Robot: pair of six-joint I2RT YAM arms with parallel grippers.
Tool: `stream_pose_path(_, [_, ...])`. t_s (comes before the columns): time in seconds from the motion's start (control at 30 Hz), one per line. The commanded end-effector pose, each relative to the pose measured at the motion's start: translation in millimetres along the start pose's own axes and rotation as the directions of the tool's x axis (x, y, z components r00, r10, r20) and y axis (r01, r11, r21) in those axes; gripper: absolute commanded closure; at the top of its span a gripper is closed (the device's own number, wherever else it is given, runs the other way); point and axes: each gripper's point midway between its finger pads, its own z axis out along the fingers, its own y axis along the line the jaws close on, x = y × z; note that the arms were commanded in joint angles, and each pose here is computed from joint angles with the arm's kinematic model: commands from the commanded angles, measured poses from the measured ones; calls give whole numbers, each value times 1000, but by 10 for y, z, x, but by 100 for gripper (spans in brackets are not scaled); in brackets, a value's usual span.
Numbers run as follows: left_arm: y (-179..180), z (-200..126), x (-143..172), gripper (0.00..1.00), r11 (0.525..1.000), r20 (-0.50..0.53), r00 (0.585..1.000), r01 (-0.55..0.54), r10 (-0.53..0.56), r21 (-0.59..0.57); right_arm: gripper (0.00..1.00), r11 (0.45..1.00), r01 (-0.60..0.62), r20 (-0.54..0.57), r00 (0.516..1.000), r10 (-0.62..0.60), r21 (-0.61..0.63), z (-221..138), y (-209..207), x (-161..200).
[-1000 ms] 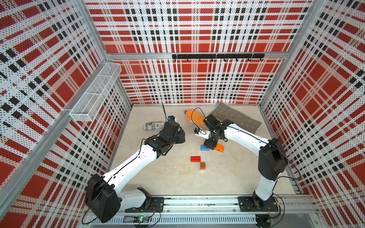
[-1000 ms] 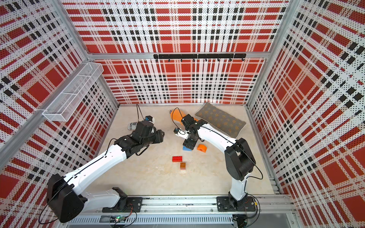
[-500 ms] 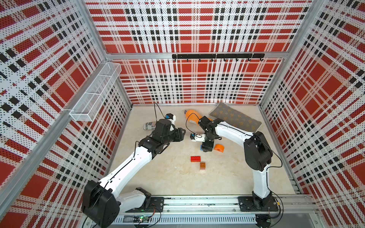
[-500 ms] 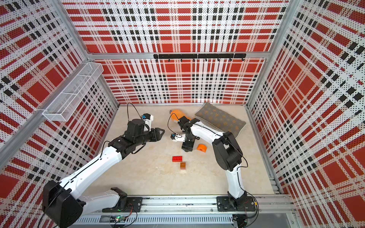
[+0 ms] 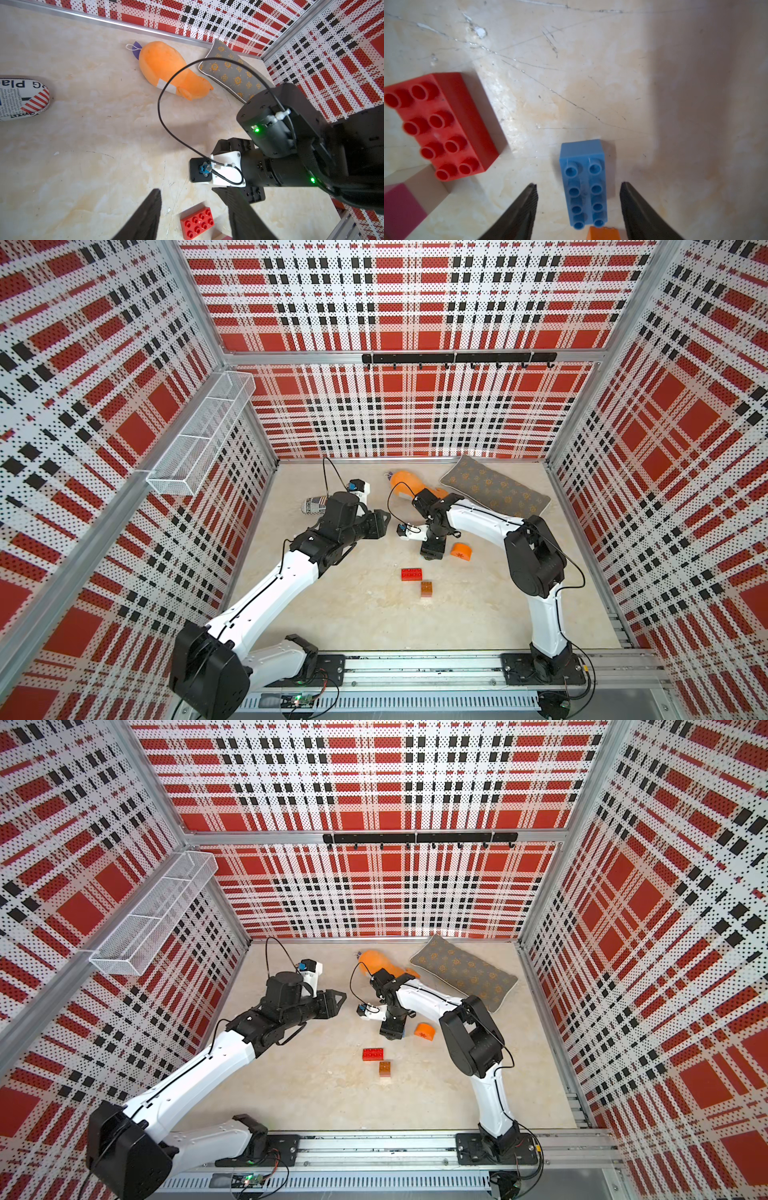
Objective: Assemble an ice cream with lego
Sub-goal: Pick up the lego brick from the center of the board.
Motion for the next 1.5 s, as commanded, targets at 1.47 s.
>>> stream_pose_path(1.47, [52,-99,11,45,1000,36,999,-15,15,-11,52,999,-27,24,999,26,45,-90,38,-17])
